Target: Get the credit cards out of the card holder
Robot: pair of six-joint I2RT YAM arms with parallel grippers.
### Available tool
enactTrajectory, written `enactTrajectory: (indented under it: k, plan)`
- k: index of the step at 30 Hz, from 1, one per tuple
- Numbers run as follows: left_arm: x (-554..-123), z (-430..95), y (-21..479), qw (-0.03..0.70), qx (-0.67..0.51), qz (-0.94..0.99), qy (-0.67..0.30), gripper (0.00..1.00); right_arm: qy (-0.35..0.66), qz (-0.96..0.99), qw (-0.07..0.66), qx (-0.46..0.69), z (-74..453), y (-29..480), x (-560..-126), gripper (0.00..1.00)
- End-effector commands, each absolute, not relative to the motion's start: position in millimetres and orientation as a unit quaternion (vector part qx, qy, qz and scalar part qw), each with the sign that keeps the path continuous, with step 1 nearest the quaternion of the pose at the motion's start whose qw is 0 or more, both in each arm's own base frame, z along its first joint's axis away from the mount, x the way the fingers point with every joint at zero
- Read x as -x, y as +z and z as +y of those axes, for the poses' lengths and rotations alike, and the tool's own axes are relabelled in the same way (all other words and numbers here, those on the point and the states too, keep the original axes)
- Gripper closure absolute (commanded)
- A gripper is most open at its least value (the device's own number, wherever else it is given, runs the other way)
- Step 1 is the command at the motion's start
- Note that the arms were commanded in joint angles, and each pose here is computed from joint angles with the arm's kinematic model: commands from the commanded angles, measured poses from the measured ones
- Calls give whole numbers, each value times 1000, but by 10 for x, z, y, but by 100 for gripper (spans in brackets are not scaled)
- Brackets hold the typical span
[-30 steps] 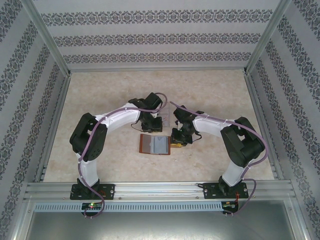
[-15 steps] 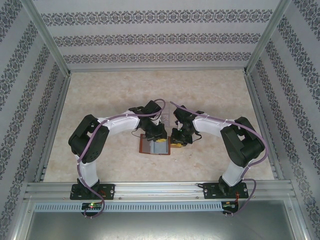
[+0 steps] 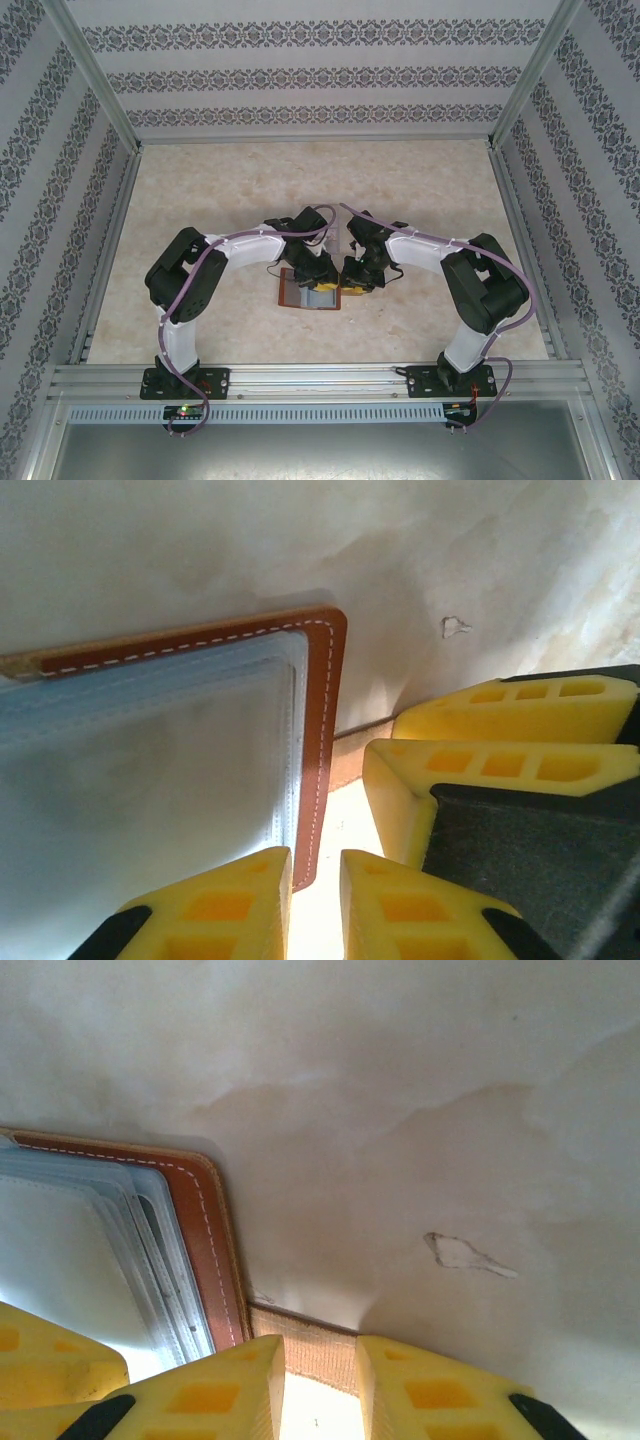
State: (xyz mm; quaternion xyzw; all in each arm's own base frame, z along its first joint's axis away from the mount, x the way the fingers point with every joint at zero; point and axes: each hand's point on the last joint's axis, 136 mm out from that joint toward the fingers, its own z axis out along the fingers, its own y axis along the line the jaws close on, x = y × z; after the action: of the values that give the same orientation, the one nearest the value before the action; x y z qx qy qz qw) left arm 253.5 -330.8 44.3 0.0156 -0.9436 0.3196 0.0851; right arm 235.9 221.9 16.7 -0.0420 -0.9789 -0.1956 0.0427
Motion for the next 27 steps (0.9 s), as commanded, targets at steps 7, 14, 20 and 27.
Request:
enactTrajectory:
  k: [7,14,20,27]
  plan:
    - [-2397,-3135,254,93,-25,-961,260,74,-177,-982,55,32,2181,67,-2303,72]
    - [-2366,-2945,251,81,-26,-974,209,70,-176,-982,57,31,2175,49,-2293,72]
    - [-2366,-2792,278,69,-20,-984,164,65,-176,-982,57,29,2178,46,-2297,72]
    - [-2398,-2677,343,53,-18,-990,131,60,-176,-982,56,30,2172,55,-2294,72]
